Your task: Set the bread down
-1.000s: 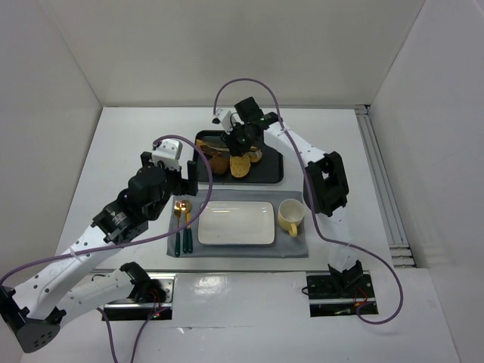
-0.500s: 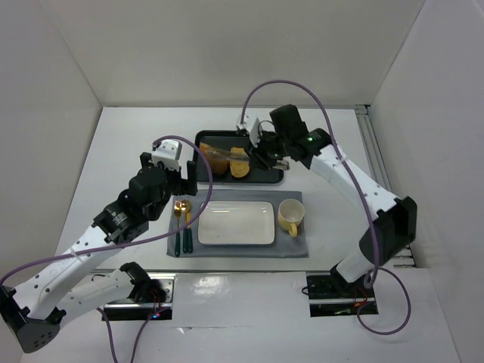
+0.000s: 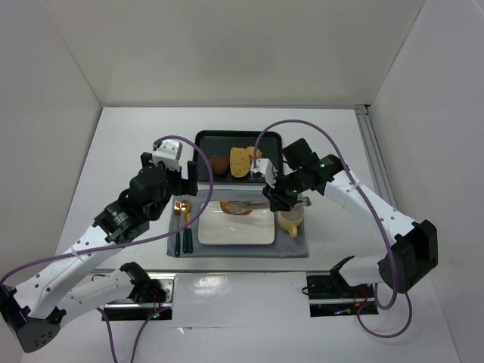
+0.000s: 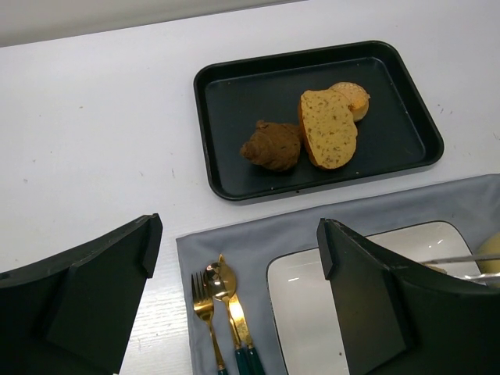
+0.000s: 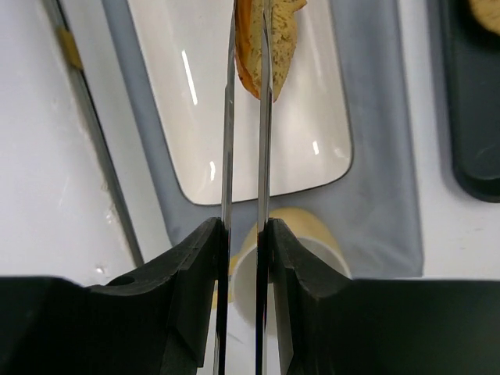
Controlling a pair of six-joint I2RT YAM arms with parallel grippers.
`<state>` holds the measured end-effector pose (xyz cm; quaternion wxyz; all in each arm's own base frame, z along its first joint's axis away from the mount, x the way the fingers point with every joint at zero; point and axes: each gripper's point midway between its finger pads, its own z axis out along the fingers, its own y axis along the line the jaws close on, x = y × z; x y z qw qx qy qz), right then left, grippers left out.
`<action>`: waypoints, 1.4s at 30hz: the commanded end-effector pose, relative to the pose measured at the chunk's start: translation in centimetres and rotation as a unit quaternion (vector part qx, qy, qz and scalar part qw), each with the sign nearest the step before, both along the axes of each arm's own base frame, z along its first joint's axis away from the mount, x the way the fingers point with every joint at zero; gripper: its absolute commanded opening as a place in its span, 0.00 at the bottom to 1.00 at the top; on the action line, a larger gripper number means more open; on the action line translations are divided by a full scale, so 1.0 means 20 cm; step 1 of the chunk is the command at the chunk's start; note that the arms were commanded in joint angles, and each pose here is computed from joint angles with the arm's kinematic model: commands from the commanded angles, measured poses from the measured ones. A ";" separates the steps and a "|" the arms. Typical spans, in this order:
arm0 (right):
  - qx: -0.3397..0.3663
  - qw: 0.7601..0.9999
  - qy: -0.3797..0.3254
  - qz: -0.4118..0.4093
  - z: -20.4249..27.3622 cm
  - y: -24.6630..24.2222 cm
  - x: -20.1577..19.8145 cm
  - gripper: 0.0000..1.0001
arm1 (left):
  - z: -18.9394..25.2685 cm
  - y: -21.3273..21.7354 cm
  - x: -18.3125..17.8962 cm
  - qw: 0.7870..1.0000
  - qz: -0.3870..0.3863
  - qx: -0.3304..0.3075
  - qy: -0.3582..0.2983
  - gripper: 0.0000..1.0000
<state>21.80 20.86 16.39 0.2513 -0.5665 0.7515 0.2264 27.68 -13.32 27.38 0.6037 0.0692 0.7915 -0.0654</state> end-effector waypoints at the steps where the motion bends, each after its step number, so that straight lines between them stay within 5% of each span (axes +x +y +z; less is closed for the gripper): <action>1: 0.005 0.999 0.023 0.028 0.00 -0.01 -0.11 0.19 | 0.05 -0.01 0.02 1.000 0.002 -0.014 -0.019 1.00; 9: -0.009 0.998 0.051 0.028 -0.07 -0.02 -0.15 0.27 | 0.05 -0.02 0.01 1.000 -0.002 -0.015 -0.019 1.00; 16: -0.022 0.997 0.062 0.035 -0.08 0.00 -0.16 0.50 | 0.05 -0.02 0.01 1.000 -0.002 -0.015 -0.019 1.00; 24: -0.020 0.998 0.051 0.038 -0.04 0.01 -0.14 0.63 | 0.05 -0.02 0.01 1.000 -0.002 -0.015 -0.019 1.00; 35: 0.044 0.997 -0.068 0.002 0.40 -0.01 -0.05 0.61 | 0.04 -0.03 0.01 1.000 -0.007 -0.016 -0.018 1.00; 42: 0.078 0.958 -0.202 -0.186 0.56 -0.31 0.27 0.58 | 0.04 -0.04 0.01 1.000 -0.011 -0.017 -0.017 1.00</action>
